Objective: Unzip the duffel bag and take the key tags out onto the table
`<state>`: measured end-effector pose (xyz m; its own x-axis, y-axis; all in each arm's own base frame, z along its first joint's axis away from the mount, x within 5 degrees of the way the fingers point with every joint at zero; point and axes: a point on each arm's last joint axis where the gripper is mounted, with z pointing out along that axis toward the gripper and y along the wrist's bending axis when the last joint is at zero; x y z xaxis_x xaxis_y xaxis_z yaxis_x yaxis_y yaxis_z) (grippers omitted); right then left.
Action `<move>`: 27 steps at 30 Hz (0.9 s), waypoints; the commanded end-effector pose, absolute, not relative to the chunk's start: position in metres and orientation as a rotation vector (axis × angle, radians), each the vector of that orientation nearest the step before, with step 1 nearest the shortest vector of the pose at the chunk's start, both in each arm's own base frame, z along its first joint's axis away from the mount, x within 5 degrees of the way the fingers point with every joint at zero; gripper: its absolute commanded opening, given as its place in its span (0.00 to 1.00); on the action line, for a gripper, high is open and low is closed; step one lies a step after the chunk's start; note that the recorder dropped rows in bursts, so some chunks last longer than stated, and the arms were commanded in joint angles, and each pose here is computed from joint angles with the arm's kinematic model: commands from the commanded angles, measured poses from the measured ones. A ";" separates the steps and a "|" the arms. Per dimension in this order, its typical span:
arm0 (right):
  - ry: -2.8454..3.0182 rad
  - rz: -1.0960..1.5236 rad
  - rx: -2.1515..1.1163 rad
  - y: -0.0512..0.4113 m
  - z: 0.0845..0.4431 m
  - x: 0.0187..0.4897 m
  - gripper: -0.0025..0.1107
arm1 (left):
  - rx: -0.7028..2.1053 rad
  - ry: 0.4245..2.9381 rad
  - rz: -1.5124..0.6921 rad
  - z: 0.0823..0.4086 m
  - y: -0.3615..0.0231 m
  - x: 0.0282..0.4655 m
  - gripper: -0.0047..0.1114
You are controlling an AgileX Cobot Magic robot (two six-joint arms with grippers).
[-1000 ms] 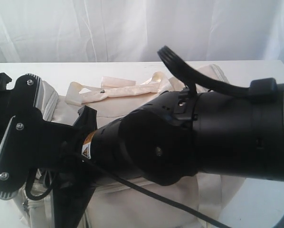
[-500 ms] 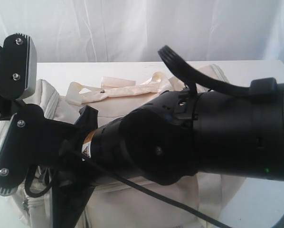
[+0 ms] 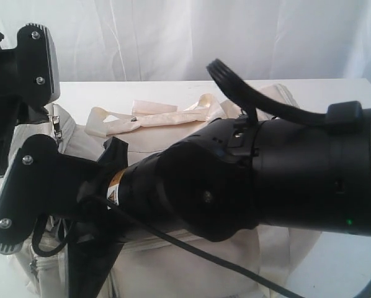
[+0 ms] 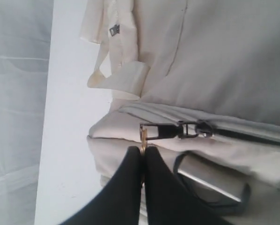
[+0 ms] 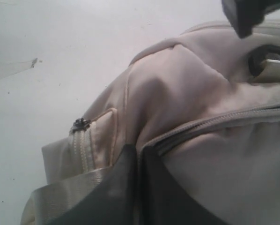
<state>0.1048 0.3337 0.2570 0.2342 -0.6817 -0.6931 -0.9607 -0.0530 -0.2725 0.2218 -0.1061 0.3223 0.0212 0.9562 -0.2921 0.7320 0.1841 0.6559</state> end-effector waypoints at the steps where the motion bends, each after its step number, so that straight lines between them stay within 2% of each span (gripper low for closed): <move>1: 1.560 0.507 -1.869 0.330 0.252 0.100 0.02 | 1.507 1.755 0.457 0.321 -0.102 0.245 0.04; 8: 1.565 0.507 -1.878 0.329 0.252 0.100 0.02 | 1.285 1.721 0.468 0.321 -0.090 0.280 0.04; 15: 1.617 0.528 -1.847 0.329 0.251 0.099 0.02 | 1.141 1.770 0.418 0.321 -0.083 0.287 0.05; 18: 1.631 0.535 -1.839 0.329 0.251 0.099 0.02 | 1.112 1.788 0.399 0.321 -0.083 0.287 0.17; 23: 1.649 0.543 -1.823 0.329 0.251 0.099 0.04 | 1.043 1.847 0.361 0.326 -0.079 0.279 0.50; 24: 1.644 0.544 -1.816 0.329 0.252 0.100 0.10 | 0.970 1.848 0.330 0.336 -0.077 0.273 0.56; 25: 1.641 0.545 -1.813 0.329 0.254 0.100 0.14 | 0.940 1.852 0.318 0.340 -0.076 0.269 0.57; 26: 1.631 0.551 -1.803 0.329 0.258 0.099 0.24 | 0.883 1.865 0.295 0.348 -0.072 0.259 0.57; 27: 1.624 0.554 -1.798 0.328 0.262 0.099 0.29 | 0.855 1.885 0.282 0.351 -0.070 0.255 0.57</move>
<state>0.1035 0.3309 0.2541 0.1488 -0.7127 -0.6855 -0.9809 -0.0184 -0.1937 0.2673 -0.0765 0.3385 -0.2060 0.7260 -0.6561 0.4691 0.6617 0.5849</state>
